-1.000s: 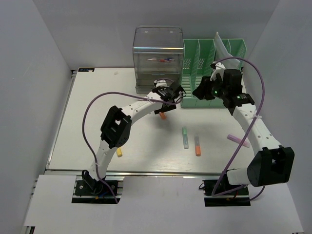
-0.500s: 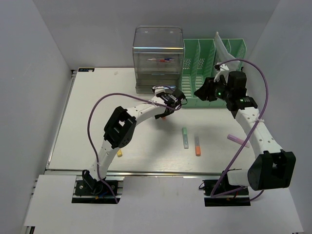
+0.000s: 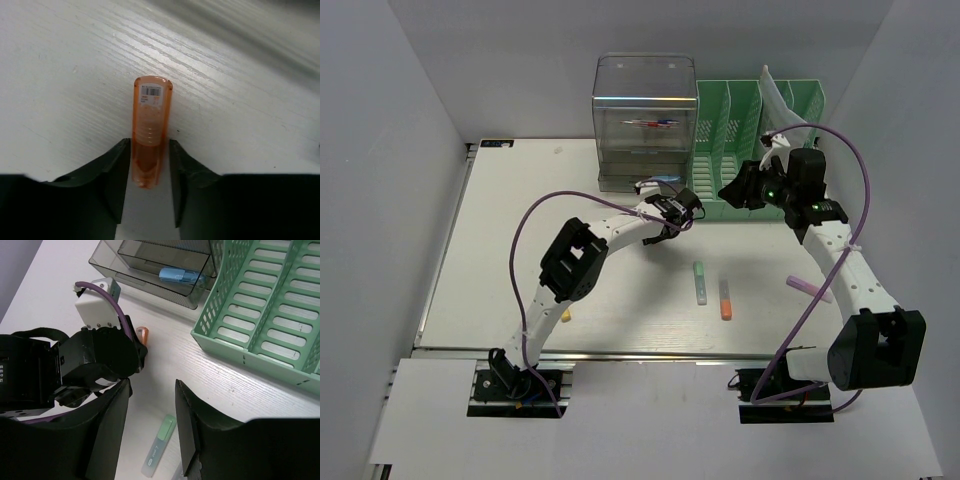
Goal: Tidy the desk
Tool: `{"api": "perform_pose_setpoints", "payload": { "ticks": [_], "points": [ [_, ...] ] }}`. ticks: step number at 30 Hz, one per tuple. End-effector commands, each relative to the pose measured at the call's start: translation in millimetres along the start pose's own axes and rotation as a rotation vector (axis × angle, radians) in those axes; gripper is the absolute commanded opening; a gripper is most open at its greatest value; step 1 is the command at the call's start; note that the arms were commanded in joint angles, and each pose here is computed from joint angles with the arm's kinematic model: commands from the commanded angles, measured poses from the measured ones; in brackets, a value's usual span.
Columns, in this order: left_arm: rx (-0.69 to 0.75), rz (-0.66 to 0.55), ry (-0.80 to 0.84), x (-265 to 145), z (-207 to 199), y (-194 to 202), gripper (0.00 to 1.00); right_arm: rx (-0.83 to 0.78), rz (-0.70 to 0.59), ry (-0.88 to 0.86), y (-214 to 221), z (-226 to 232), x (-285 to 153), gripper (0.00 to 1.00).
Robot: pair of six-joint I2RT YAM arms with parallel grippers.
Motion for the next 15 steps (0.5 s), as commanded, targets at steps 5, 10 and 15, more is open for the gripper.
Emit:
{"api": "perform_pose_setpoints", "payload": {
  "ticks": [5,10,15],
  "points": [
    [0.003,-0.013,-0.029,2,8,4,0.23,-0.021,-0.06,-0.015,-9,2,-8,0.48],
    [-0.009,-0.016,0.045,-37,18,-9,0.1,-0.027,-0.061,-0.02,-8,2,-10,0.48],
    [-0.005,-0.016,0.284,-94,28,-38,0.01,-0.048,-0.069,-0.038,-9,2,-11,0.44]
  ]
}}
Point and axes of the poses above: each gripper's point midway between its finger pads, its own x axis out along the fingers, its own z axis along the line the jaws close on, y = z × x, the point moved 8 cm from there along -x, back along the fingers, and after that the axes turned 5 degrees about -x, right-handed, at the moved point
